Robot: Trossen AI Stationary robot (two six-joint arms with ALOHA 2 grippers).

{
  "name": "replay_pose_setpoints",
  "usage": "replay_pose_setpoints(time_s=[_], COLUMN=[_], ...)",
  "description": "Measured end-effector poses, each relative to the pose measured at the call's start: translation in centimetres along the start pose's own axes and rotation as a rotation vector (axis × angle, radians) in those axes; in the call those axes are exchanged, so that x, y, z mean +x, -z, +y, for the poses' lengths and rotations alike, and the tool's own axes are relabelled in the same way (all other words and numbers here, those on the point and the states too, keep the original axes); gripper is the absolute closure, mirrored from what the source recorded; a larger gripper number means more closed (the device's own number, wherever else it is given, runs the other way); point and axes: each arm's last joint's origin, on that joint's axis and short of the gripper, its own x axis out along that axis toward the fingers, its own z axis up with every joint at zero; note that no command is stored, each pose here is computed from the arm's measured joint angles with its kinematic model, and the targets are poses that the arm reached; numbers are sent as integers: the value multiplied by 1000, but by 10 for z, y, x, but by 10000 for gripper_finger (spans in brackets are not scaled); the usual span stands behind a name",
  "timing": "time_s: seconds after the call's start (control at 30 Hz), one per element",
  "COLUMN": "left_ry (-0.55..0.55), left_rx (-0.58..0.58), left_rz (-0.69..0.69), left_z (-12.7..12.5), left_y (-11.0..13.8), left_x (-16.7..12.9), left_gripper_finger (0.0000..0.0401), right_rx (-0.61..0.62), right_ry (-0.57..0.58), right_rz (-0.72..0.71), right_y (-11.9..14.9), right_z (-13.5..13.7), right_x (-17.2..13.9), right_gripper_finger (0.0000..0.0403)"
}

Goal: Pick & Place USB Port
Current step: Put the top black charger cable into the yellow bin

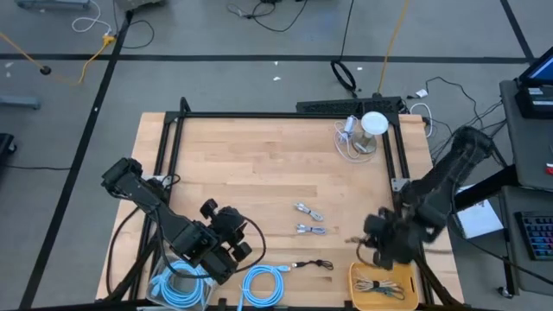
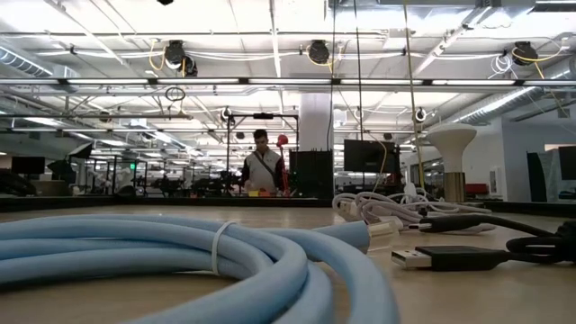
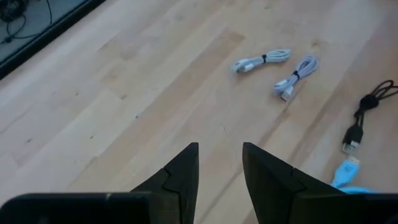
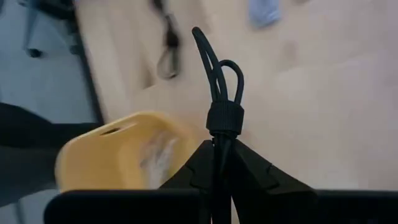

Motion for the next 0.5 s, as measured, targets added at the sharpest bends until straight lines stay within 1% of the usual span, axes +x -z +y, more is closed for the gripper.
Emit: replay_pose_setpoints(time_s=[0.2, 0.27, 0.33, 0.43, 0.5], left_ry=[14, 14, 14, 10, 8], left_rx=[25, 36, 42, 53, 63], left_rz=[42, 47, 46, 45, 47], left_z=[-1, 0, 0, 0, 1], left_y=[2, 2, 1, 0, -1], left_x=[0, 0, 0, 1, 2], left_gripper_finger=[274, 274, 274, 274, 274], right_rx=[59, 58, 42, 18, 9], right_ry=[-161, -158, -71, 126, 209], right_rz=[93, 118, 144, 166, 168], right_y=[34, 44, 54, 64, 67], right_z=[41, 52, 56, 52, 49], right_x=[19, 19, 20, 22, 25], right_gripper_finger=[380, 381, 381, 381, 381])
